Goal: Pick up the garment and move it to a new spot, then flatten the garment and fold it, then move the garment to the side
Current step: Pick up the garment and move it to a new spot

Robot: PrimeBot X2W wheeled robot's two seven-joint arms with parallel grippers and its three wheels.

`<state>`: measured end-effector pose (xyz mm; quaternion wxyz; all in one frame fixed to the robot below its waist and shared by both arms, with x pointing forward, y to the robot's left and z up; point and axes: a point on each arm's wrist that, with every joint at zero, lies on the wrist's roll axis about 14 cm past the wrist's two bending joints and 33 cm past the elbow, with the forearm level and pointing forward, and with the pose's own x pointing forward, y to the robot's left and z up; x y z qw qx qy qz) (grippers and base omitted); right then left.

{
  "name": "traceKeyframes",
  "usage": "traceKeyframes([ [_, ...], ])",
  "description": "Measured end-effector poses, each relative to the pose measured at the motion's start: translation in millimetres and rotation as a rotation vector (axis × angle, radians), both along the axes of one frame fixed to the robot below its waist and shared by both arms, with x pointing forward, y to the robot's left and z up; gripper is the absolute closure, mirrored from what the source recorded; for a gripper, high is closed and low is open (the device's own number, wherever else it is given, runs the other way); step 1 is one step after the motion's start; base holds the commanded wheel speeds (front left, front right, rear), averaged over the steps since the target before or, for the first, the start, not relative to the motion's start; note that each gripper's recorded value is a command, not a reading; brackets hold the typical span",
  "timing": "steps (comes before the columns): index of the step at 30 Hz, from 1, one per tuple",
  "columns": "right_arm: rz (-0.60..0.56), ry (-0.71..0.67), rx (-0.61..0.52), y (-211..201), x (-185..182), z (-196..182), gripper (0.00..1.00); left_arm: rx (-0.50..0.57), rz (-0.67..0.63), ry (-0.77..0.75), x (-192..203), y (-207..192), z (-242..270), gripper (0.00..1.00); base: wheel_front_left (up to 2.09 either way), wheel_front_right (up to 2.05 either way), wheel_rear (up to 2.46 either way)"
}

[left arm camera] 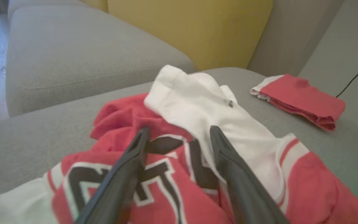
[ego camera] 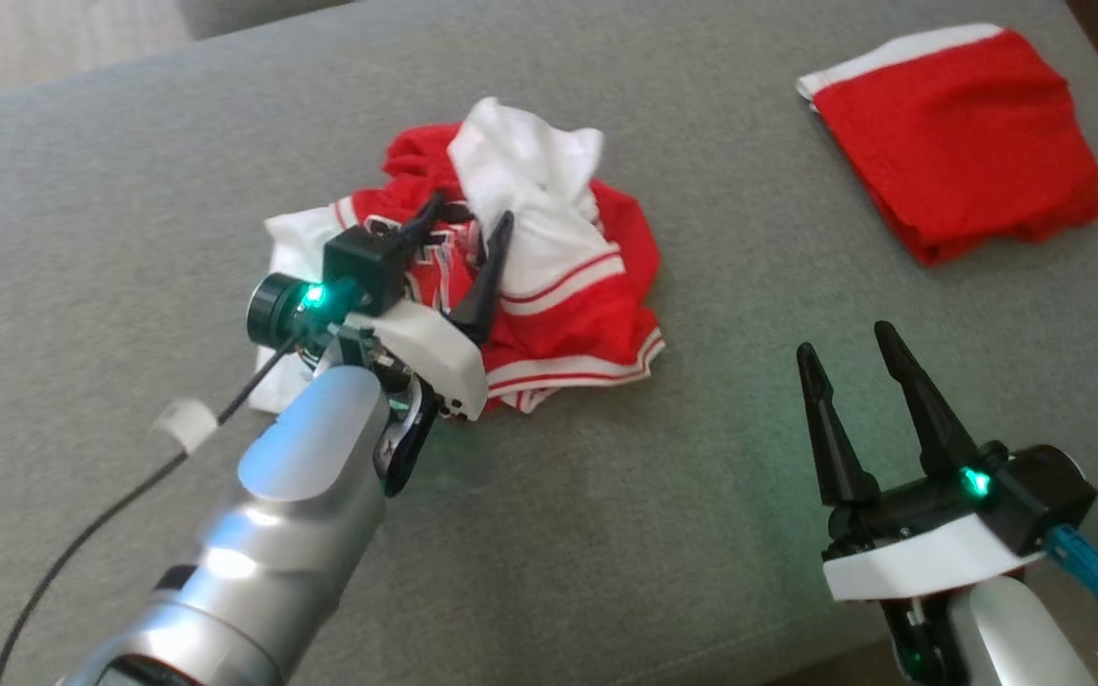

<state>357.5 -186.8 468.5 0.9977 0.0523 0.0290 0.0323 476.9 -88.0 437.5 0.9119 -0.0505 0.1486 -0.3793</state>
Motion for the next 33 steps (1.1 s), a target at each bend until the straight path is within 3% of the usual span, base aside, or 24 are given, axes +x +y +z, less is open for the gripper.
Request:
traceKeyframes([
  [9, 0.053, -0.059, 0.026, 16.9, -3.1, 16.8, 0.00, -0.097, 0.279, -0.213, 2.5, 58.2, 75.2, 0.00, 0.00, 0.00, 0.00],
  [13, 0.053, -0.094, 0.060, 22.6, -7.8, 26.8, 0.00, -0.131, 0.467, -0.274, -21.1, 113.5, 92.5, 0.00, 0.00, 0.00, 0.00],
  [19, 0.086, -0.105, 0.084, 38.2, -15.4, 29.4, 0.00, -0.082, 0.677, -0.376, -75.2, 189.8, 99.9, 0.00, 0.00, 0.00, 0.00],
  [27, 0.100, -0.126, 0.068, 43.5, -23.5, 35.0, 0.00, -0.028, 0.836, -0.421, -146.2, 234.0, 95.9, 0.00, 0.00, 0.00, 0.00],
  [33, 0.089, -0.098, 0.044, 41.2, -37.7, 24.7, 0.00, -0.013, 0.838, -0.419, -176.8, 231.1, 91.2, 0.00, 0.00, 0.00, 0.00],
])
